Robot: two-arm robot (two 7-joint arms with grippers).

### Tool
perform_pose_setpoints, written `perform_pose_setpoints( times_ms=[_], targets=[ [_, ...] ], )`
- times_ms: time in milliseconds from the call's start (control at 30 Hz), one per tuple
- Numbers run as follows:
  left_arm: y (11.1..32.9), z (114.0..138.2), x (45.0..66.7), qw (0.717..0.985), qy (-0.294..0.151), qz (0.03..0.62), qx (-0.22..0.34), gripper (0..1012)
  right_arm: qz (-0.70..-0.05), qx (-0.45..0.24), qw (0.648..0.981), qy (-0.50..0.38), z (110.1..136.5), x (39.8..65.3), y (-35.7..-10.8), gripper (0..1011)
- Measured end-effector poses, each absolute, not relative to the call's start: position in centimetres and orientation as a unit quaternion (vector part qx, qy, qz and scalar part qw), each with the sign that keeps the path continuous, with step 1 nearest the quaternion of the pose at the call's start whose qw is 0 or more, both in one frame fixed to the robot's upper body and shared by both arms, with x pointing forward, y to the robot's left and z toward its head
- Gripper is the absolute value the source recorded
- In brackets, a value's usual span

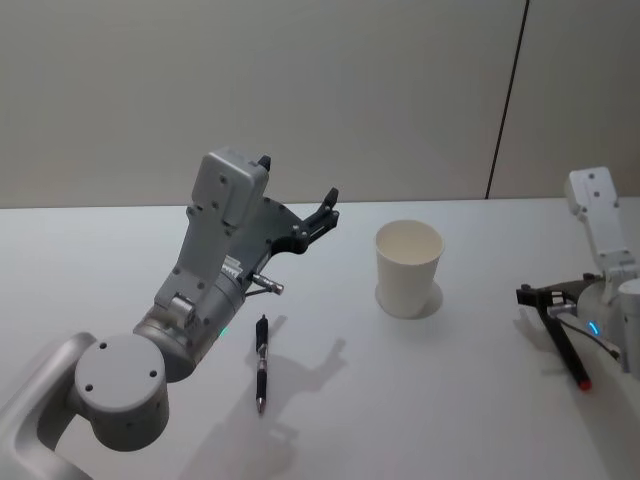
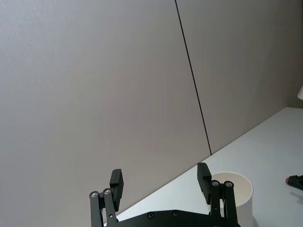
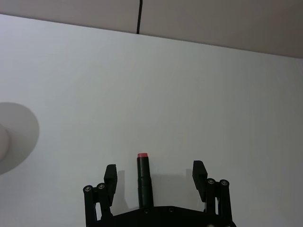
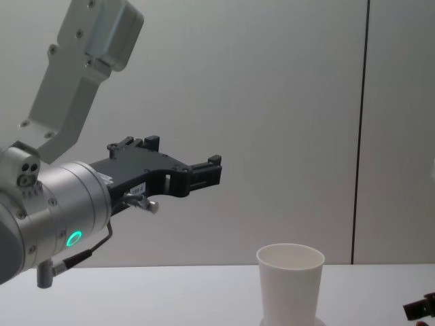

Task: Place the pen into the pen holder.

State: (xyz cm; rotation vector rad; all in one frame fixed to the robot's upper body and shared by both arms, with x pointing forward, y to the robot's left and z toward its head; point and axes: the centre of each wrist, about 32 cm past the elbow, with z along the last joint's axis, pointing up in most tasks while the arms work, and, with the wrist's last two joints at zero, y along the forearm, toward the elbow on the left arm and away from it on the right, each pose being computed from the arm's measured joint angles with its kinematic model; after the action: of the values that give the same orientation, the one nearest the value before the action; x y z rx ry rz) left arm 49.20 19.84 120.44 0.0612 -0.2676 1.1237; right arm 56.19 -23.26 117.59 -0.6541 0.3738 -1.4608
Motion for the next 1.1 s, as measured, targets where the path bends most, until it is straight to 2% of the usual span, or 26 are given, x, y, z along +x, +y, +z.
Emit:
perform_pose_setpoints(
  times_ms=[900,1100],
  targets=[
    [19.8,120.4,49.2,0.837,-0.126,0.531,0.029,1004,-0.657,-0.287,0.665,0.210,116.4,57.2,-22.7,1002],
    [19.8,120.4,49.2,0.837,-0.126,0.531,0.029,1004,-0.657,-0.288,0.664,0.213,116.2,57.4,-22.6,890]
  ],
)
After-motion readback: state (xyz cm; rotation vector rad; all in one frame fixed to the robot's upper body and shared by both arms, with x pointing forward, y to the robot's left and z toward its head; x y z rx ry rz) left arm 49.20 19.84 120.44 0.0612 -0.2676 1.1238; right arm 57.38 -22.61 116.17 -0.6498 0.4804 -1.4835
